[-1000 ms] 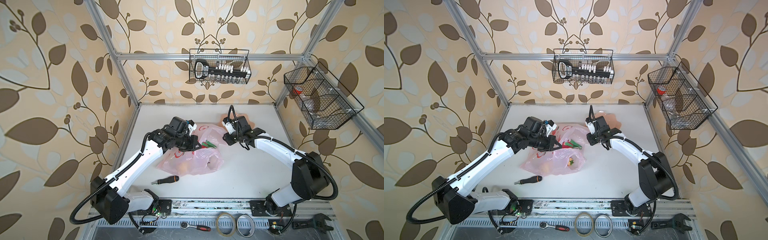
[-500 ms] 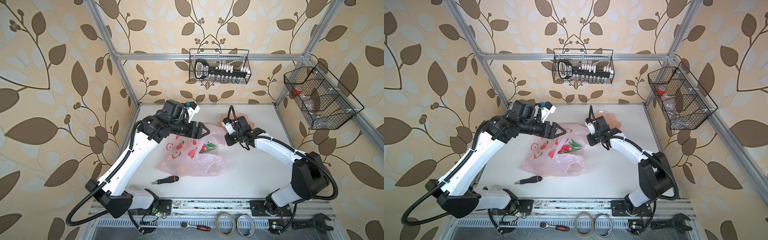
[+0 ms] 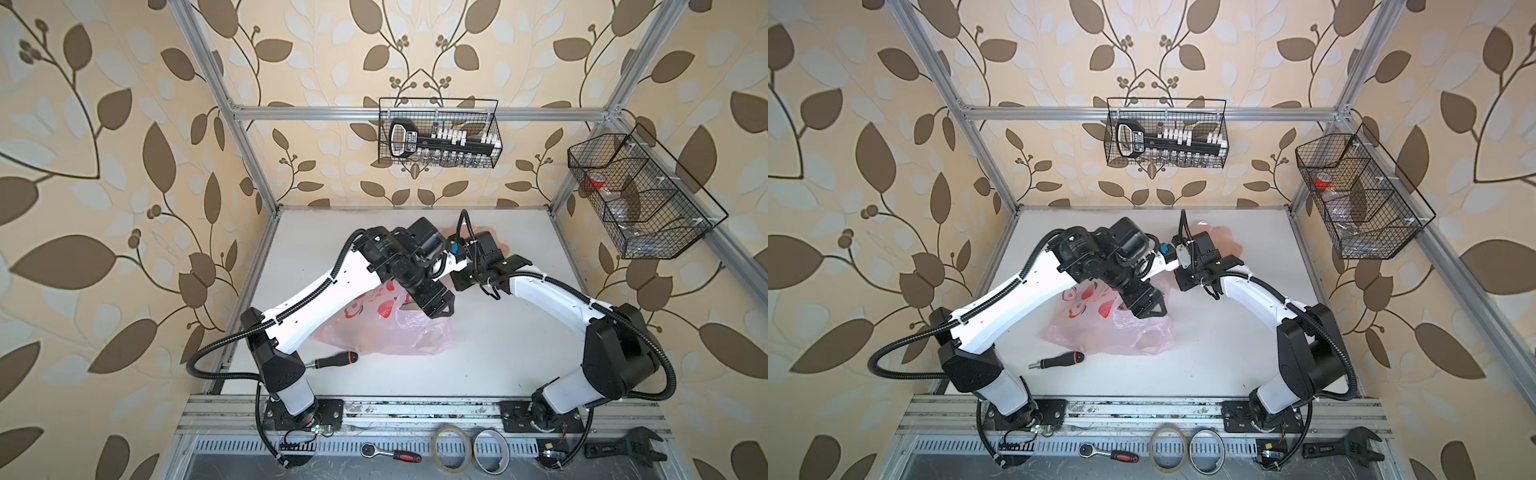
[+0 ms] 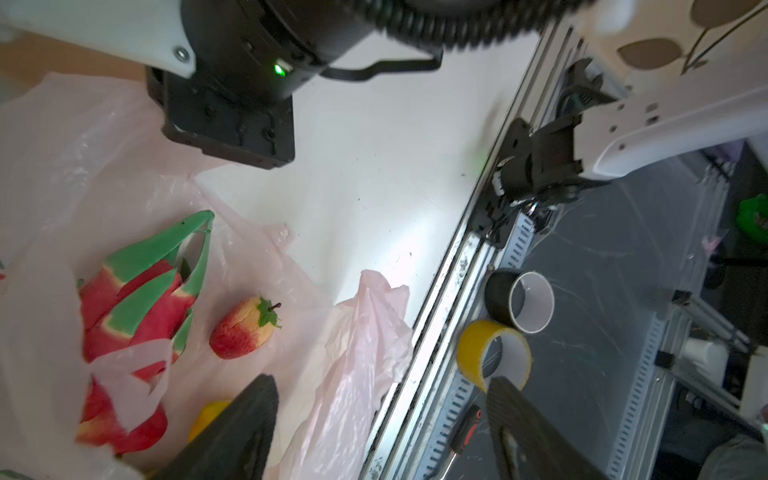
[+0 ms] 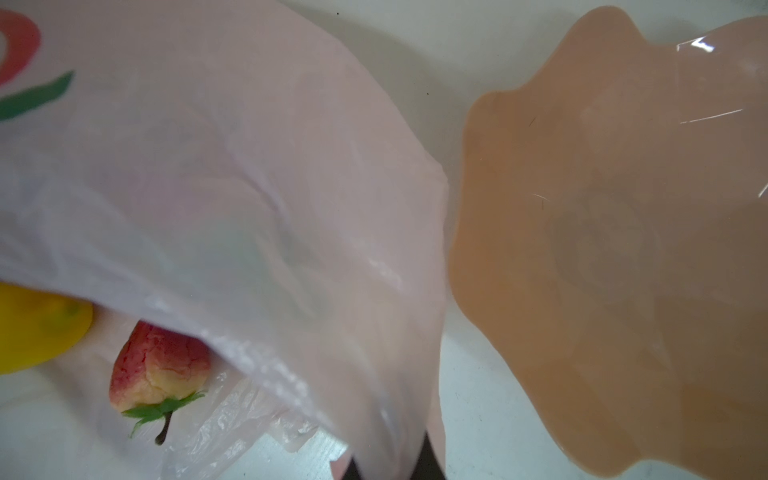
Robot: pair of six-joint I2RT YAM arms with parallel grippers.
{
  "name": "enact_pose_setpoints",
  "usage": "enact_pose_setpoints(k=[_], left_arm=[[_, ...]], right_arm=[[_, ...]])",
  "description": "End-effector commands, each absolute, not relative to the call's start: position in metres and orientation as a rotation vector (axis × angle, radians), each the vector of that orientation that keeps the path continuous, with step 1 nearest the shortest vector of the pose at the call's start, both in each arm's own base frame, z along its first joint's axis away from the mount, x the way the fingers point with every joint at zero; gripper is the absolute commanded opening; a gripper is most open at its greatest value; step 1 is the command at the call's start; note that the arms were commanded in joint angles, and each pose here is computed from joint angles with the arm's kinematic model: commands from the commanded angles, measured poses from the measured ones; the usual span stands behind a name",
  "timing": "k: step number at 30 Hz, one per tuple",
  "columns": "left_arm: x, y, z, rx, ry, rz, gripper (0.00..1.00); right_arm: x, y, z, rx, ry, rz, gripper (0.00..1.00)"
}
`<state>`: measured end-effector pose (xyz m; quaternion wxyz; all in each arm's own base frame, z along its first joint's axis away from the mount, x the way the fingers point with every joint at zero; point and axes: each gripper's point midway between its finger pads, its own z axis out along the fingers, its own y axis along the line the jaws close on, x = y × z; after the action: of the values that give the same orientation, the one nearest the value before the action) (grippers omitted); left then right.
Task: Place the fruits into the plastic bag
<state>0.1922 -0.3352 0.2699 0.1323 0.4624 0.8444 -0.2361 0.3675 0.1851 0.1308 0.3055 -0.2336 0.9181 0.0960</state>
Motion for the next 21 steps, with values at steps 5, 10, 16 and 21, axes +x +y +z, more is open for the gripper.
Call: enact_pose_setpoints(k=[5,10,16,21], left_arm=[[0.189,-0.328,0.242,1.544,2.444,-0.426,0.82],[0.176,-0.333,0.225,1.648,2.447,-0.393,0.83],[0.171,-0.328,0.2,1.709,2.488,-0.326,0.83],[0.166,-0.33,0.183,1.752,2.483,-0.312,0.81]], right_arm=[[0.372,0.189,0.14,-0.656,2.413,0.277,0.0],[0.374,0.187,0.142,-0.657,2.412,0.273,0.0],[0.375,0.187,0.143,-0.65,2.415,0.279,0.0],[0.375,0.188,0.142,-0.637,2.42,0.291,0.0]])
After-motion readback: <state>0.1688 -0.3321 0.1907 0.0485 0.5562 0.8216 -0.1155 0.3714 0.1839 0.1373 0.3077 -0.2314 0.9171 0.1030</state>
